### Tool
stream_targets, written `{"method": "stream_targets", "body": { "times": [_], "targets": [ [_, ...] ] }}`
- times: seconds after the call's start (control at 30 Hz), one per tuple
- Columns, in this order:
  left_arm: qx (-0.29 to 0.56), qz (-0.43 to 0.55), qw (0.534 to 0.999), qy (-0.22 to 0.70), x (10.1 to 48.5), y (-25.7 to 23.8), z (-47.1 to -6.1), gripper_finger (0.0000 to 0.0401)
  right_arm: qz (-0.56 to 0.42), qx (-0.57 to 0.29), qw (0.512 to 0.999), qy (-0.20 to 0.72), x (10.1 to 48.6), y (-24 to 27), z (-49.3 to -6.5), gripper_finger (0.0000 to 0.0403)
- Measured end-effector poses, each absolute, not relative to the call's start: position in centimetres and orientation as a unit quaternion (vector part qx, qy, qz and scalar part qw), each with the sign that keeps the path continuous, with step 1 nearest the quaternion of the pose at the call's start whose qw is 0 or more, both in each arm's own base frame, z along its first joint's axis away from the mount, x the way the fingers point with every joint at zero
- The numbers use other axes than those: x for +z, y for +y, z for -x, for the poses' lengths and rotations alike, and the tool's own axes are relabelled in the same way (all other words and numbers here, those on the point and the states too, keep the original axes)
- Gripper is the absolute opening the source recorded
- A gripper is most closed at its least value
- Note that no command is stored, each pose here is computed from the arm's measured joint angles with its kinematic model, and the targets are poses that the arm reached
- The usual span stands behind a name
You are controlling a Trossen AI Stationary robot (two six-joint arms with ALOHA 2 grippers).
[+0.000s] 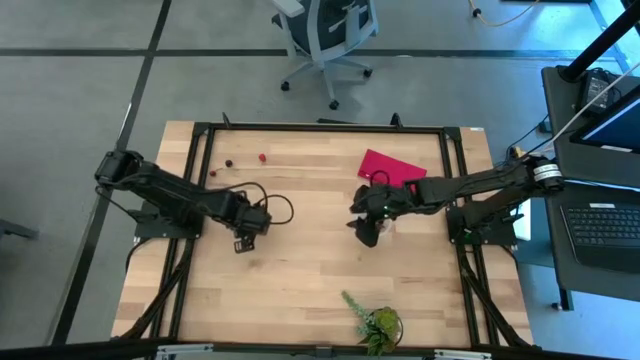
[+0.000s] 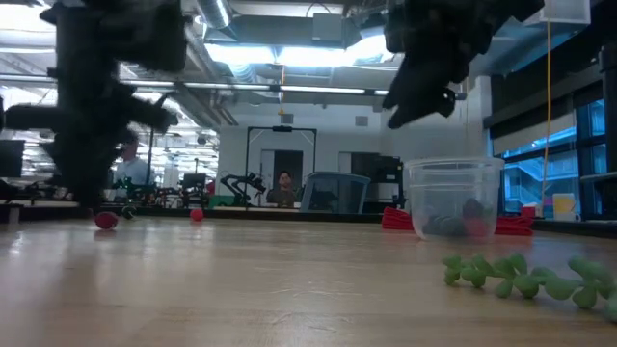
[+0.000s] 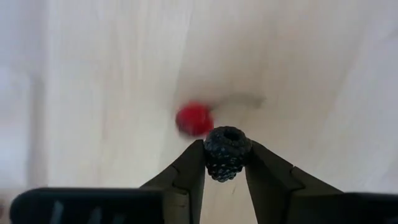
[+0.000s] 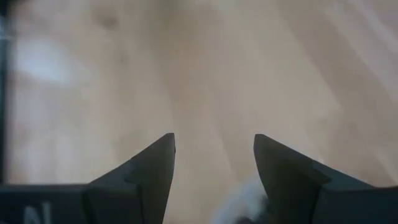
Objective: Pick and placing Produce into tupperware
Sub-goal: Put the blackberry into the transparent container
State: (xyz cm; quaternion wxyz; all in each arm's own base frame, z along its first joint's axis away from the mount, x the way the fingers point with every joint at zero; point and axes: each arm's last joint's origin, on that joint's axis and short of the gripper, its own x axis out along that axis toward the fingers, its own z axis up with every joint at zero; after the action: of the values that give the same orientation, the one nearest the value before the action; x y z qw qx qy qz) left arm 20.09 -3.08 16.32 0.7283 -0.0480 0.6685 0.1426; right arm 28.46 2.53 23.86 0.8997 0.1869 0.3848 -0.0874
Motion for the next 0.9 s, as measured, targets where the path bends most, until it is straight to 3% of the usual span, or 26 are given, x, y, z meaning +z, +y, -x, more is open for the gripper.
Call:
{"method": "stream_targets", "body": {
  "times": [0.2,0.53,0.73,0.9],
  "targets": [
    [0.127,0.000,0.771,0.624,18.7,-4.8,-21.5,0.0083,-0.183,-0.005,0.925,0.333,24.7,3.0,-29.5,0.0220],
    [0.139,-0.072,0.870,0.468,21.5,-7.7,-21.8,0.0087,-0.136,0.019,0.945,0.297,25.2,3.0,-29.9,0.0220],
    [0.173,-0.119,0.902,0.377,22.9,-9.1,-21.5,0.0087,-0.139,0.022,0.950,0.280,24.7,3.0,-30.9,0.0220],
    [0.171,-0.170,0.916,0.319,23.7,-10.0,-22.2,0.0091,-0.166,0.078,0.950,0.254,23.8,3.4,-32.5,0.0220]
  ]
}}
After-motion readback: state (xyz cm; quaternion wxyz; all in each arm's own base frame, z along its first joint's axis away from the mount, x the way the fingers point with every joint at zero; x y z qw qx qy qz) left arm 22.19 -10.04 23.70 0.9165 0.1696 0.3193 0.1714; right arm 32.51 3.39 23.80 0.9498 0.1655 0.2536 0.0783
